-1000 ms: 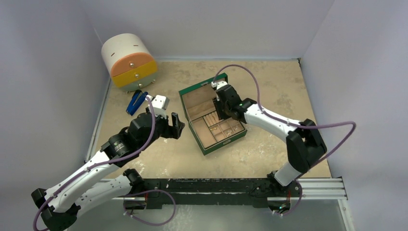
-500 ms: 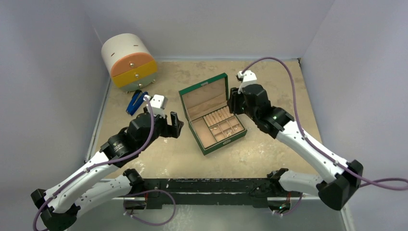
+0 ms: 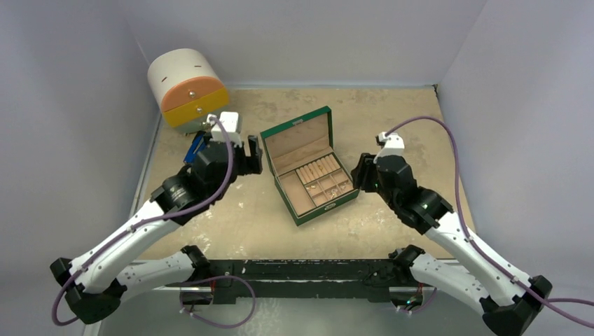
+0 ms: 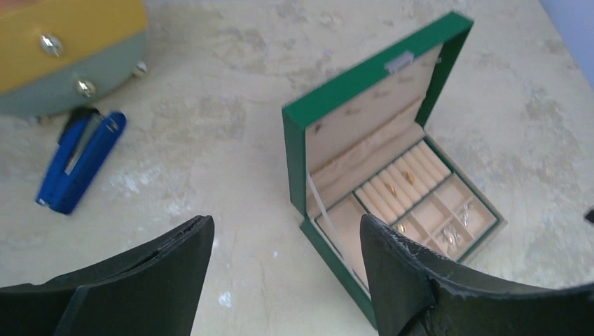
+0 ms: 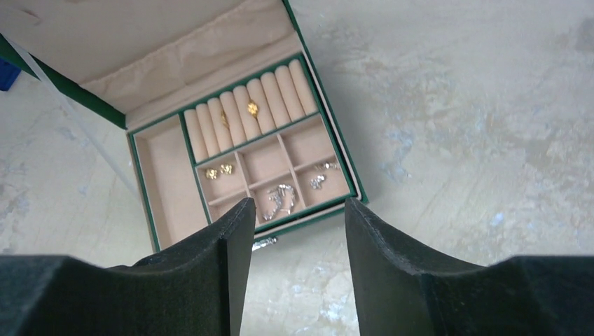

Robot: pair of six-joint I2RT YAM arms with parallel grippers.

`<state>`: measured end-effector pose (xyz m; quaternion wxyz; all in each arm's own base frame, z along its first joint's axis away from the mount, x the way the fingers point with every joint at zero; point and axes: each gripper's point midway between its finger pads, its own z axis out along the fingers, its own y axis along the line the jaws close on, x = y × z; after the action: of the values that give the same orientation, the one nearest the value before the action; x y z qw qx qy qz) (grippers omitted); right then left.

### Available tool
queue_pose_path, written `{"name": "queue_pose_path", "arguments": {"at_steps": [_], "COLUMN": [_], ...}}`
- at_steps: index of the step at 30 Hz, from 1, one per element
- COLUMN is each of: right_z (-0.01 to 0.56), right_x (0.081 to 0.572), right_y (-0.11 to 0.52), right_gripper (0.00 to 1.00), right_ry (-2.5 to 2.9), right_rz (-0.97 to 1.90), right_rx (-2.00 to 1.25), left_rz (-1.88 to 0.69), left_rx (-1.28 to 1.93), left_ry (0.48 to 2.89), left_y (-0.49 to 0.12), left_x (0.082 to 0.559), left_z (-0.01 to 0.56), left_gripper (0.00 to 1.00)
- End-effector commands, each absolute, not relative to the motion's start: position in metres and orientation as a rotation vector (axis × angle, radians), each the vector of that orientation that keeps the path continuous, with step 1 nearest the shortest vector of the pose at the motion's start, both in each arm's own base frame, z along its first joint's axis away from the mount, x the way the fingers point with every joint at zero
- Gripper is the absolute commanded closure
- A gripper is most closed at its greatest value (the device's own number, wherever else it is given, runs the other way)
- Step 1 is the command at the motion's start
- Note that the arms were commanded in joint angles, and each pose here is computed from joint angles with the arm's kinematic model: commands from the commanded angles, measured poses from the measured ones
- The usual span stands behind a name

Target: Organize the mixed jewelry

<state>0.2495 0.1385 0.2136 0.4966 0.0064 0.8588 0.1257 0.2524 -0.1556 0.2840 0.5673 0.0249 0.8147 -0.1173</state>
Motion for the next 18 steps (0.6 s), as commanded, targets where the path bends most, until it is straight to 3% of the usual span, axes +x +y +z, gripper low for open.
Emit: {"name": "queue_pose_path", "arguments": {"at_steps": [1, 10, 18], "right_z": [0.214, 0.217, 0.22], "right_x": [0.238, 0.219, 0.202], "right_y": [0.125, 0.117, 0.124], "right_gripper": [0.47, 0.45, 0.45], "right_ry": [2.051, 2.011, 1.994], "right_rz": [0.338, 0.398, 0.523], "right_rx": [0.116, 0.116, 0.077], "left_rz": [-0.152, -0.031, 0.007], "left_rx": [0.037, 0.047, 0.03], "left_ry": [1.813, 1.818, 1.967], "left_y": [-0.155, -0.181, -0.191], "left_x": [0.283, 0.341, 0.401], "left_z": [0.34, 0.365, 0.317], "left_gripper": [0.27, 0.27, 0.27]}}
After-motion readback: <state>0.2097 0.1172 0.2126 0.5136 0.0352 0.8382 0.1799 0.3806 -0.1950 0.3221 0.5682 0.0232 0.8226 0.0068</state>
